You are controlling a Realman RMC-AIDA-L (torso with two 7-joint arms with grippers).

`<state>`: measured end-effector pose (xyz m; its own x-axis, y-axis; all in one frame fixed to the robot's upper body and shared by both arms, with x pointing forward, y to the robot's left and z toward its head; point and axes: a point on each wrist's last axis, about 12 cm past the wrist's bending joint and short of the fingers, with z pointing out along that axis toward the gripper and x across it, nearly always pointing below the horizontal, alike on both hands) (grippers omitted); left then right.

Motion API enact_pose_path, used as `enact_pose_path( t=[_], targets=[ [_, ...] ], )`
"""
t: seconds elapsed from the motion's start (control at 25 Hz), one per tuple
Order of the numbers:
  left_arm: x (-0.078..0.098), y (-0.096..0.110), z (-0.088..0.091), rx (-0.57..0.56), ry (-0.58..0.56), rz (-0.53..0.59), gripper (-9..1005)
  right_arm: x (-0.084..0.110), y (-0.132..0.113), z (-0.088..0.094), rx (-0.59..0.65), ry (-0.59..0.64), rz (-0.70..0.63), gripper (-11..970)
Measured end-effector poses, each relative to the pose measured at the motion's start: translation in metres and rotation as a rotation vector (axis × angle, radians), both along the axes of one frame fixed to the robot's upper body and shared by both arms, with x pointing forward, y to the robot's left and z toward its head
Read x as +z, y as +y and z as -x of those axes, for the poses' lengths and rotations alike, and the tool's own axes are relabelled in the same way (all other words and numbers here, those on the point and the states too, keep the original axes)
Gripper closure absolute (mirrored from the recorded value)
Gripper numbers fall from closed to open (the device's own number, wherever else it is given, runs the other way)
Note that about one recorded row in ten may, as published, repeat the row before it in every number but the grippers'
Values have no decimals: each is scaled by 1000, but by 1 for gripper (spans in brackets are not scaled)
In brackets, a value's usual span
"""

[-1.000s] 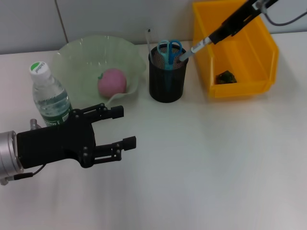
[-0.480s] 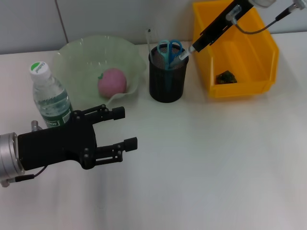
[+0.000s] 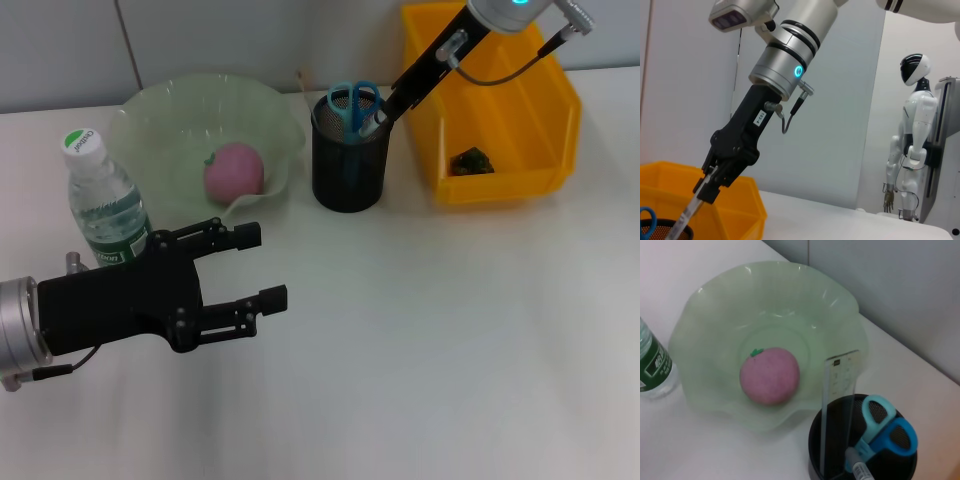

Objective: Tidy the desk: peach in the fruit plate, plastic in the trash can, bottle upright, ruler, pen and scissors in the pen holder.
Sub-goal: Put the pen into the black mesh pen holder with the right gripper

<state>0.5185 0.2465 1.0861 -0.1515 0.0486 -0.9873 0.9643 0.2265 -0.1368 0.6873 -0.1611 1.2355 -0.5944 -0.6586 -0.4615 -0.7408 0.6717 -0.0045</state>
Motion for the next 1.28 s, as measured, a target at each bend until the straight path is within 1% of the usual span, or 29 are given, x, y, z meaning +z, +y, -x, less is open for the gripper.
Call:
enact_pose_path(
  t=[0.2,0.4,0.64,0.84,0.88,1.0,1.08,1.12,1.16,1.28],
  targets=[
    [0,0,0,2,0,3,212,-4,4,-1,-1,-5,-2,821],
    [0,0,0,2,-1,2,212,-6,5,-1,-22,-4,20,773],
    [1,1,0,3,-1,2,211,-5,8,0,-20,-17,22,715],
    [0,1,0,2,-1,0,211,-1,10,3,-15,-49,6,529],
    [0,1,0,3,1,1,211,-2,9,5,-16,-60,-4,492],
    [0,1,0,3,1,1,211,-1,3,15,-28,-110,-41,438],
    [0,4,1,18,3,10,211,1,-5,22,-37,-145,-90,402],
    [-1,4,2,21,3,12,211,-2,-13,33,-36,-152,-180,402],
    [-1,4,2,21,3,12,211,-2,-13,33,-36,-152,-180,402],
    [-2,5,3,27,9,17,211,-7,-32,54,-12,-181,-333,401]
  ],
)
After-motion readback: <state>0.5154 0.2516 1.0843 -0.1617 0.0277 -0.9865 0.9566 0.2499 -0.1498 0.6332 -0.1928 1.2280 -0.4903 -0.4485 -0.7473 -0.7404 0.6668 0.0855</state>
